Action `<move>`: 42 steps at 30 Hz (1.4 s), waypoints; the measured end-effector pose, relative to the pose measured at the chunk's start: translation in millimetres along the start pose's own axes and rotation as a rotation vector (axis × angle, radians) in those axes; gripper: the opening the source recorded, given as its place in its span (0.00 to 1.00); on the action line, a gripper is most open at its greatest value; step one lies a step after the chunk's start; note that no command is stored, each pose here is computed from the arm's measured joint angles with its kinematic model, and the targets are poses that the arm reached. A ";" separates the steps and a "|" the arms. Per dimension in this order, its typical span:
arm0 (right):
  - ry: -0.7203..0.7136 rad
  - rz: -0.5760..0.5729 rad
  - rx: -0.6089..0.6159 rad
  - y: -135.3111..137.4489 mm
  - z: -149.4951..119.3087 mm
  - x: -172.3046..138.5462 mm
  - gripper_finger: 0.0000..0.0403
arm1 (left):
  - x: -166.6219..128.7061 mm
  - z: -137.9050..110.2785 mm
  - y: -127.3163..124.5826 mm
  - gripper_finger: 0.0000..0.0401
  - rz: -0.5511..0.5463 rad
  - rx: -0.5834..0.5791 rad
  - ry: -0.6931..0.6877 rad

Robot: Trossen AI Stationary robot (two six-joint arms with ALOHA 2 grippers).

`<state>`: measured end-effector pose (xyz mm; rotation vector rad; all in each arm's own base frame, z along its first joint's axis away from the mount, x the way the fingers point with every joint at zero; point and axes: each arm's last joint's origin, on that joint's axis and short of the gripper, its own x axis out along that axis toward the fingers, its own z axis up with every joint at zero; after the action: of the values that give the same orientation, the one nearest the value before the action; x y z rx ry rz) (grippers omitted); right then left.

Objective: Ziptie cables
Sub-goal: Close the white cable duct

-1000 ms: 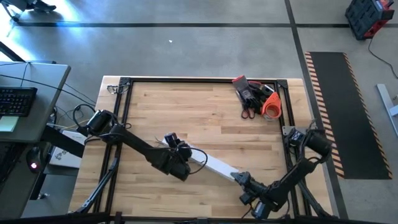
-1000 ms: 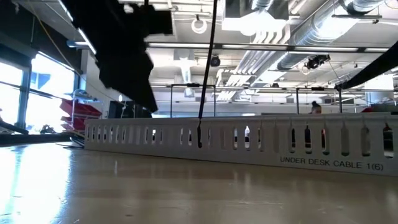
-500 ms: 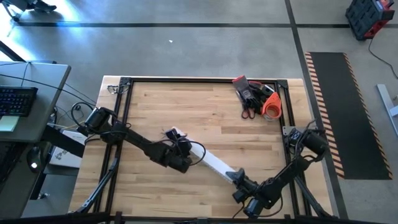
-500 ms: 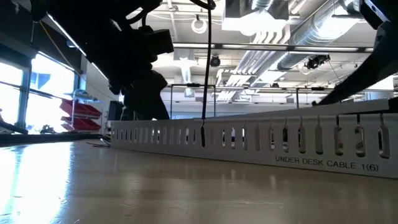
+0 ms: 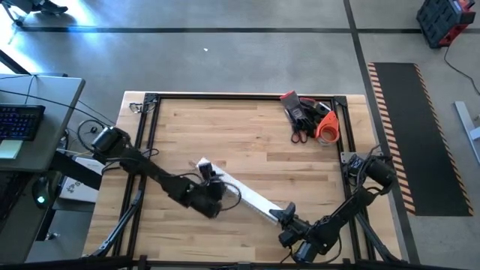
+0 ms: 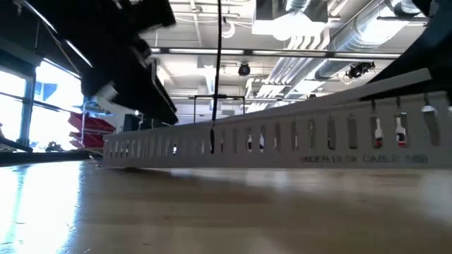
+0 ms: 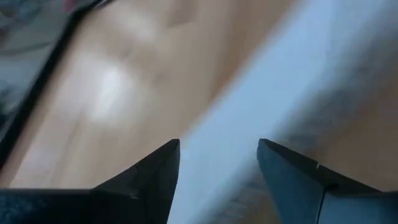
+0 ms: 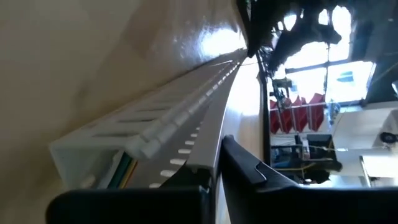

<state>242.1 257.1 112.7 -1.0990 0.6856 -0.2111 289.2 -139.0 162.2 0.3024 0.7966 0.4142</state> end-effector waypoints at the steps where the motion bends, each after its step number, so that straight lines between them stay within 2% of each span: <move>1: 0.003 -0.006 -0.001 -0.5 -0.3 0.7 0.00 | -6.8 2.5 0.2 0.50 -0.043 0.033 -0.009; 3: 0.007 -0.007 -0.008 -0.7 -1.0 1.1 0.00 | -16.9 6.5 0.4 0.50 -0.107 0.077 -0.030; 7: 0.005 -0.008 -0.003 -0.4 -0.7 0.7 0.00 | -24.4 9.7 -5.9 0.50 -0.156 0.088 -0.076; 10: 0.004 -0.007 -0.004 -0.3 -0.6 0.7 0.00 | -18.2 13.5 -17.2 0.50 -0.188 0.073 -0.130; 12: 0.004 -0.003 -0.003 -0.2 -0.6 1.0 0.00 | -6.6 12.8 -28.1 0.50 -0.206 0.102 -0.157; 15: 0.002 -0.004 -0.011 -0.4 -0.1 1.4 0.00 | 14.5 11.8 -41.3 0.50 -0.167 0.159 -0.216; 17: -0.001 0.005 -0.009 -0.4 0.7 2.0 0.00 | 28.3 10.5 -46.9 0.50 -0.123 0.155 -0.244; 25: -0.013 0.038 -0.050 1.5 2.1 3.4 0.00 | 70.1 -1.7 -52.4 0.50 -0.105 0.129 -0.204; 32: -0.016 0.015 -0.019 -1.4 5.9 3.9 0.00 | 81.5 -9.8 -55.5 0.51 -0.093 0.095 -0.178; 42: -0.050 0.006 0.092 -20.2 22.5 -3.3 0.00 | 82.4 -6.9 -55.9 0.51 -0.121 0.045 -0.201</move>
<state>256.6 266.3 137.9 -1.0110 0.6286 -0.2077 349.3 -148.8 83.1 0.3304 0.6246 0.2484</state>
